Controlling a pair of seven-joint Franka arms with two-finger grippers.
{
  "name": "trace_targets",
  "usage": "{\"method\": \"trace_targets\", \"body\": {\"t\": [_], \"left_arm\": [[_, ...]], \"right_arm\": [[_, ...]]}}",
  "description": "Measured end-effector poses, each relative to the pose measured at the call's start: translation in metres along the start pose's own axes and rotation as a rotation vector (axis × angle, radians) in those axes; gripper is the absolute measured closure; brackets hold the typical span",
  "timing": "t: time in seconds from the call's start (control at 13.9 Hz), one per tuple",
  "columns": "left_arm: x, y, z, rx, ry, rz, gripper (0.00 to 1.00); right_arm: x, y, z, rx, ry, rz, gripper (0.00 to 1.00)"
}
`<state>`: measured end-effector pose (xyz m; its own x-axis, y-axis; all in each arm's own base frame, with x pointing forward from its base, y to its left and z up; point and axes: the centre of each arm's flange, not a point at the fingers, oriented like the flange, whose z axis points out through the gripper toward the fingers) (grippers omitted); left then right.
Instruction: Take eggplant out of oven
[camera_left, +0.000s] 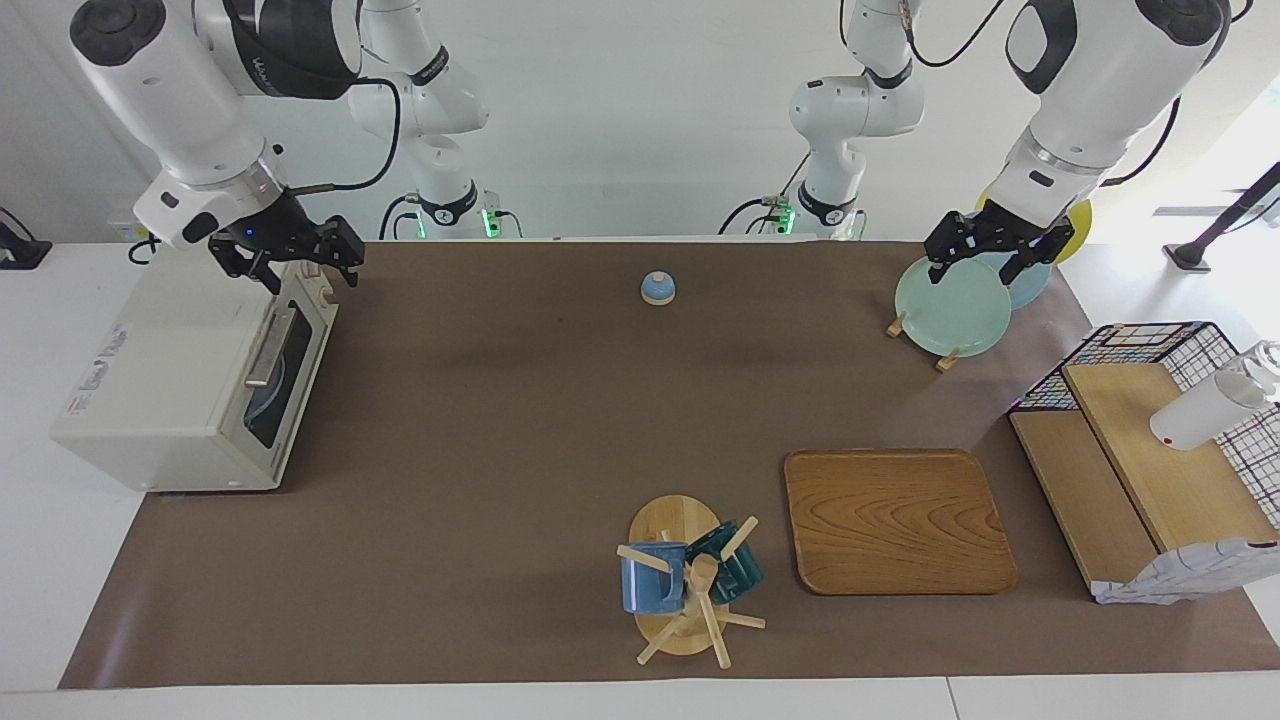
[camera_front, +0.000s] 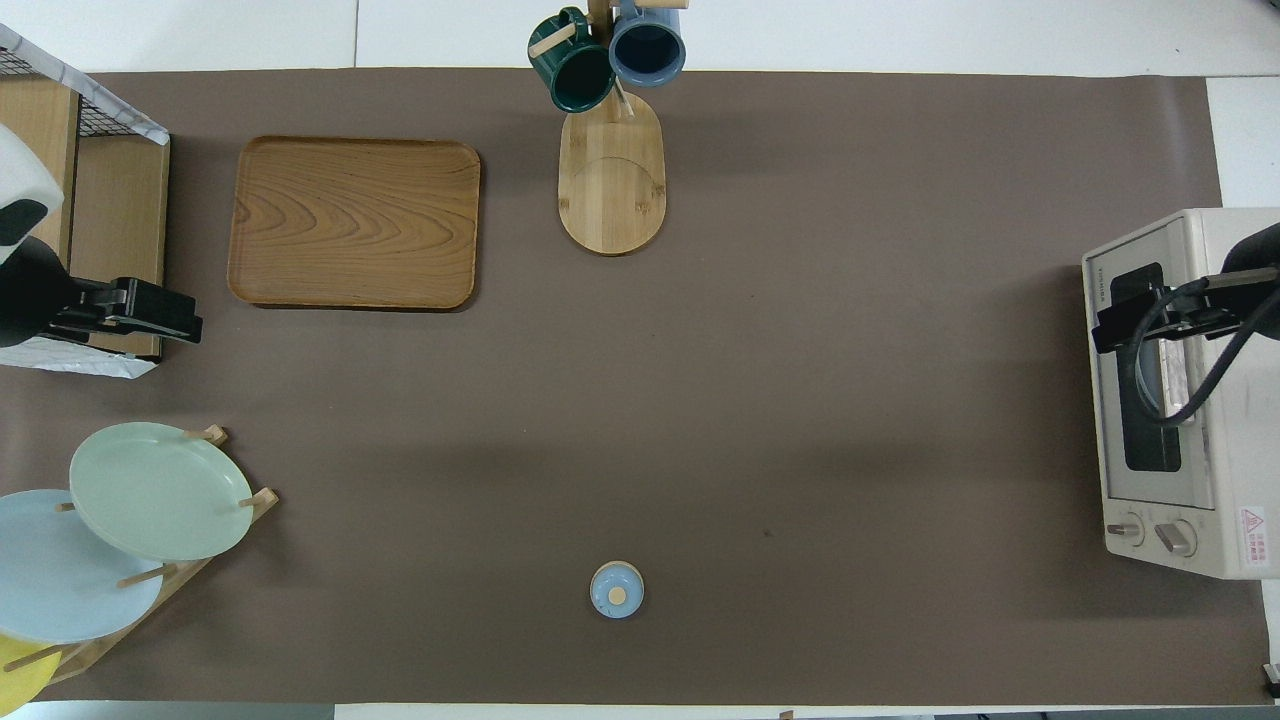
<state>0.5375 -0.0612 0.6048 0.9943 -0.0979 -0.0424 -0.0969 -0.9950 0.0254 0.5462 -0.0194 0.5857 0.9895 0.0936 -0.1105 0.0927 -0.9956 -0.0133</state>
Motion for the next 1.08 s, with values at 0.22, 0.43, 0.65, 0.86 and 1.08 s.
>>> {"method": "trace_targets", "body": {"t": [0.22,0.43,0.65,0.86,1.08], "left_arm": [[0.0,0.0,0.0,0.0,0.0,0.0,0.0],[0.0,0.0,0.0,0.0,0.0,0.0,0.0],[0.0,0.0,0.0,0.0,0.0,0.0,0.0],[0.0,0.0,0.0,0.0,0.0,0.0,0.0],[0.0,0.0,0.0,0.0,0.0,0.0,0.0]], "right_arm": [[0.0,0.0,0.0,0.0,0.0,-0.001,0.0],[0.001,0.0,0.003,-0.001,0.011,0.0,0.0],[0.003,0.007,0.017,-0.004,0.046,0.011,0.01],[-0.001,0.012,0.025,-0.002,0.045,0.01,0.31],[-0.001,0.022,0.05,-0.015,0.075,-0.021,0.67]]}}
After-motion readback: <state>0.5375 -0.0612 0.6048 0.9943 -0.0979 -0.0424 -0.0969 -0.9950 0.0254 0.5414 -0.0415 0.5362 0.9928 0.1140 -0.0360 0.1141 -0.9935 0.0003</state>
